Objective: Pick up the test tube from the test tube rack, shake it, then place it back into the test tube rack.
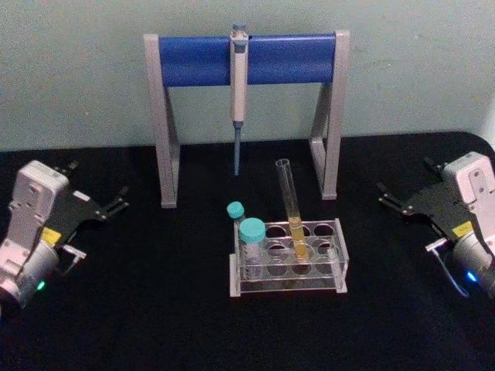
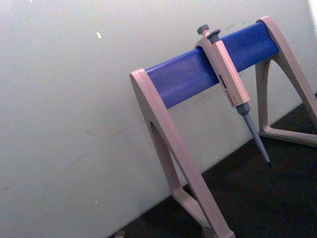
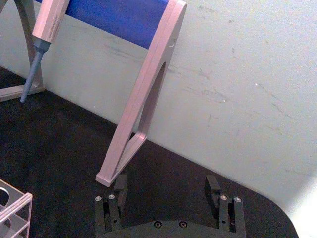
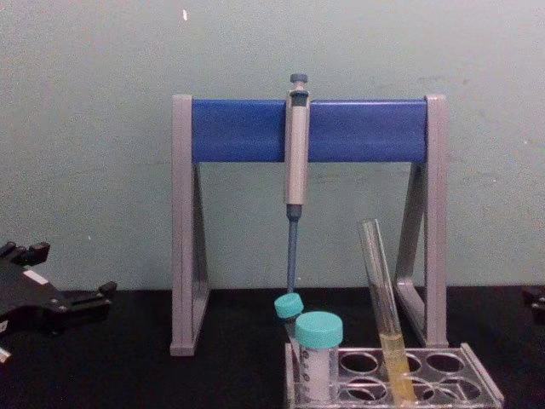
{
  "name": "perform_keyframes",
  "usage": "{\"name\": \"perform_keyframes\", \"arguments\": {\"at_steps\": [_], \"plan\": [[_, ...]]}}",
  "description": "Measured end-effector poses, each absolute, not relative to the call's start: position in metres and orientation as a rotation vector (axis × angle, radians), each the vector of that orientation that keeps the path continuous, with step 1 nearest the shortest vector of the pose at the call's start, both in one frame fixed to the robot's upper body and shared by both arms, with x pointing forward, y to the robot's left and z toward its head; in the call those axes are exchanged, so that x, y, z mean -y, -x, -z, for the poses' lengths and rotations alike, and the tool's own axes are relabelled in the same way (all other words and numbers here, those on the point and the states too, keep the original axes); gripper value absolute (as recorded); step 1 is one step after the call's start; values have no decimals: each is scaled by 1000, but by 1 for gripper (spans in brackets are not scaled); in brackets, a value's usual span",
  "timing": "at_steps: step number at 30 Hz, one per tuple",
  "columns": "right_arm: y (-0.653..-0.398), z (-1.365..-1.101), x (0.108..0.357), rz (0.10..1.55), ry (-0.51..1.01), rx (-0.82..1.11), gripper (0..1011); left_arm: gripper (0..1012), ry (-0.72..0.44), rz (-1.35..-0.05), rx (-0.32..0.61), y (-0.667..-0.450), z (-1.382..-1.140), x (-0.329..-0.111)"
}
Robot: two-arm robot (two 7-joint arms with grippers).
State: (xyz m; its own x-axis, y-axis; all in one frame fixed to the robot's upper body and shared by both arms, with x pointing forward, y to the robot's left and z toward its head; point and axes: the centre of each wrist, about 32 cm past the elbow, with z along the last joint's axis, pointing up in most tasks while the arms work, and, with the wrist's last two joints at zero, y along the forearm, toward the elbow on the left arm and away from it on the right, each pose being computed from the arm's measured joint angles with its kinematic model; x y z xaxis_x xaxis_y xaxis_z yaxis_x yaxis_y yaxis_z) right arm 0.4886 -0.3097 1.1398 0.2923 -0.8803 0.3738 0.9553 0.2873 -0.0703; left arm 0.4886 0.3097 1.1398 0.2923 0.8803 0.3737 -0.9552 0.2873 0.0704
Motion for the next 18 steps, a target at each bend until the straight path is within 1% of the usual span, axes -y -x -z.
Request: {"name": "perform_keyframes", "arguments": {"at_steps": [18], "plan": [[-489,-1141,310,1248,296,291,1000,1001,-304,-1248,285,-489,-1140,-310]]}}
